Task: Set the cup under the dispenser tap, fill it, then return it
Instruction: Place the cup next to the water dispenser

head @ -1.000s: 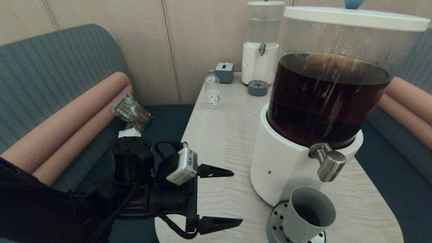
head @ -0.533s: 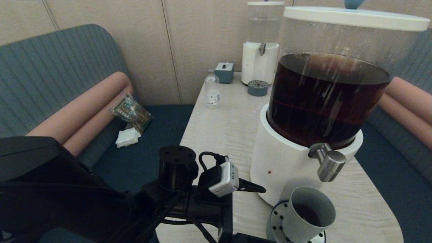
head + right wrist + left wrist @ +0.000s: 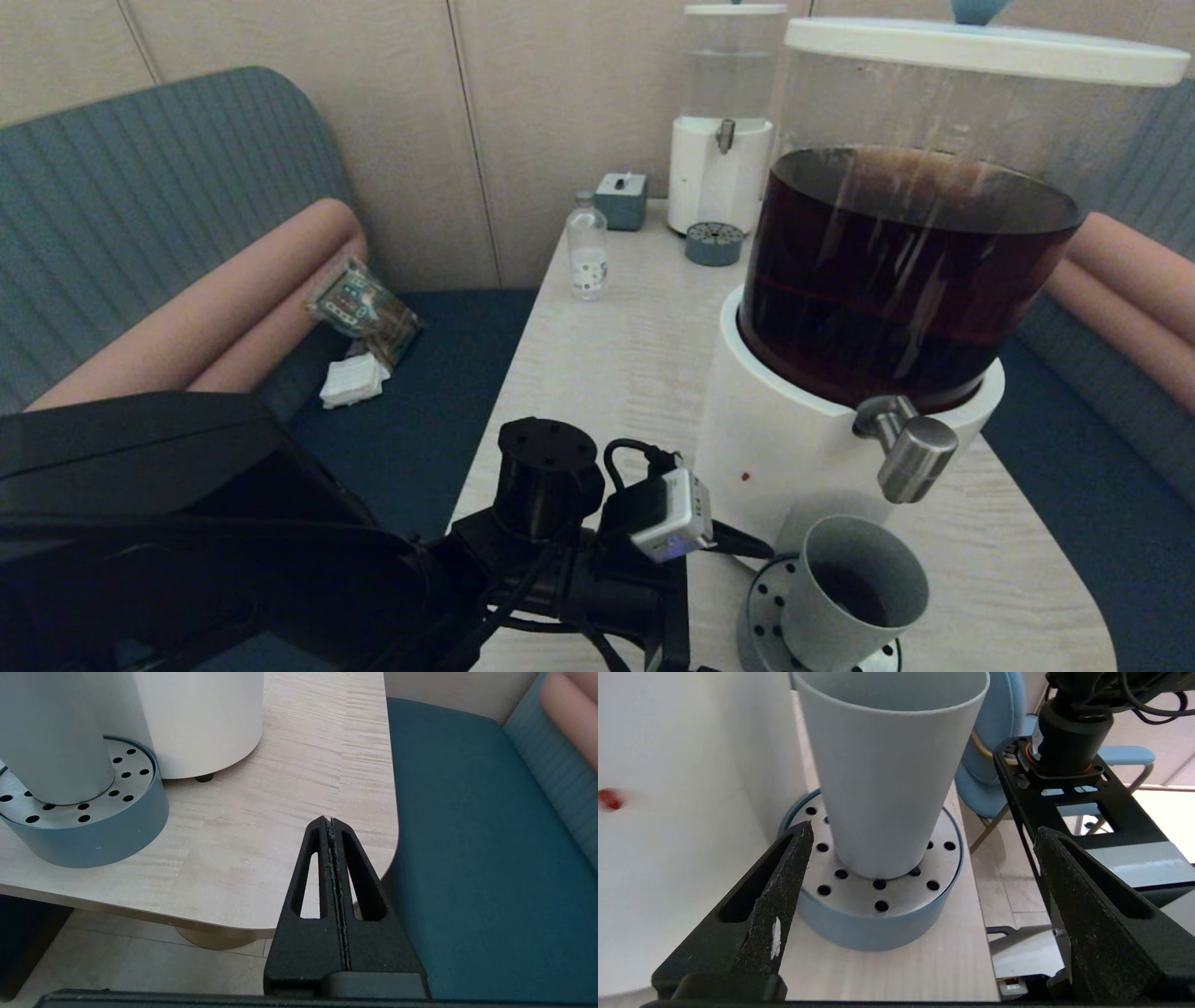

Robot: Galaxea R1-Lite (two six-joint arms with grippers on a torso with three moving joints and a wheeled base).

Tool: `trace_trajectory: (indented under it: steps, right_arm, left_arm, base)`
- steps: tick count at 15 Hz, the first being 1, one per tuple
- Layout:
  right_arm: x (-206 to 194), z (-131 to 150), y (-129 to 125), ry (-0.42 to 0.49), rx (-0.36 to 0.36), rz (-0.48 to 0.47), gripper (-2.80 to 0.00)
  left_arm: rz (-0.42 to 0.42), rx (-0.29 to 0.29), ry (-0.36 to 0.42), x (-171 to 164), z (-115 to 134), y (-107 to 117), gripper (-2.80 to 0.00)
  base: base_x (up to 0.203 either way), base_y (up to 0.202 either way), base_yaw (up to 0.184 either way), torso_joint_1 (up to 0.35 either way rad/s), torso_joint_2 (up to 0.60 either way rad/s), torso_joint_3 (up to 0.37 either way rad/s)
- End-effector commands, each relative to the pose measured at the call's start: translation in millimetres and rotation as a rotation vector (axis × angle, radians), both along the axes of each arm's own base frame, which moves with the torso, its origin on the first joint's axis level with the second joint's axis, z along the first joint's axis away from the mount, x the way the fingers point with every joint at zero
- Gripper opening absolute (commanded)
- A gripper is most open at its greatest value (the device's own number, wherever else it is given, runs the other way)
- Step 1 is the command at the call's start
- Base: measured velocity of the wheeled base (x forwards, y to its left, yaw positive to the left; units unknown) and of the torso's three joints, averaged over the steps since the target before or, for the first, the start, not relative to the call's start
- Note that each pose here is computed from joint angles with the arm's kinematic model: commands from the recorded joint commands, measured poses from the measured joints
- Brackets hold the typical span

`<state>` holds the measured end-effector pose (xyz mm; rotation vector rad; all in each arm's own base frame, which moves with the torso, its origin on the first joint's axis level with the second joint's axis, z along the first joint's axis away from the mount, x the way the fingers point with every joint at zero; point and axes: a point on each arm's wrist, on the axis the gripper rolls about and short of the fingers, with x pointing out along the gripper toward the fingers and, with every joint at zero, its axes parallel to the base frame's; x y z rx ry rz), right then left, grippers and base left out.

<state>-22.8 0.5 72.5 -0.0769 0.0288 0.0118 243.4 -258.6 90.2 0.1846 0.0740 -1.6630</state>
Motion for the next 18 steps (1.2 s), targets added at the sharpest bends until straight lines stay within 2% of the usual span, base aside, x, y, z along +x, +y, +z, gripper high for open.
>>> trace_trajectory:
  steps: [1,18]
  right_arm:
    - [-0.3,-0.1,0.0,-0.003,-0.001,0.0,-2.8]
    - [-0.3,-0.1,0.0,-0.003,-0.001,0.0,-2.8]
  left_arm:
    - [-0.011,-0.003,-0.004,-0.2,-0.7,-4.4,0.0]
    - [0.004,0.007,-0.015,9.5,-2.3,-33.2,0.0]
  base:
    - [0.0,0.0,0.0,0.0,0.0,0.0]
    - [0.0,0.0,0.0,0.0,0.0,0.0]
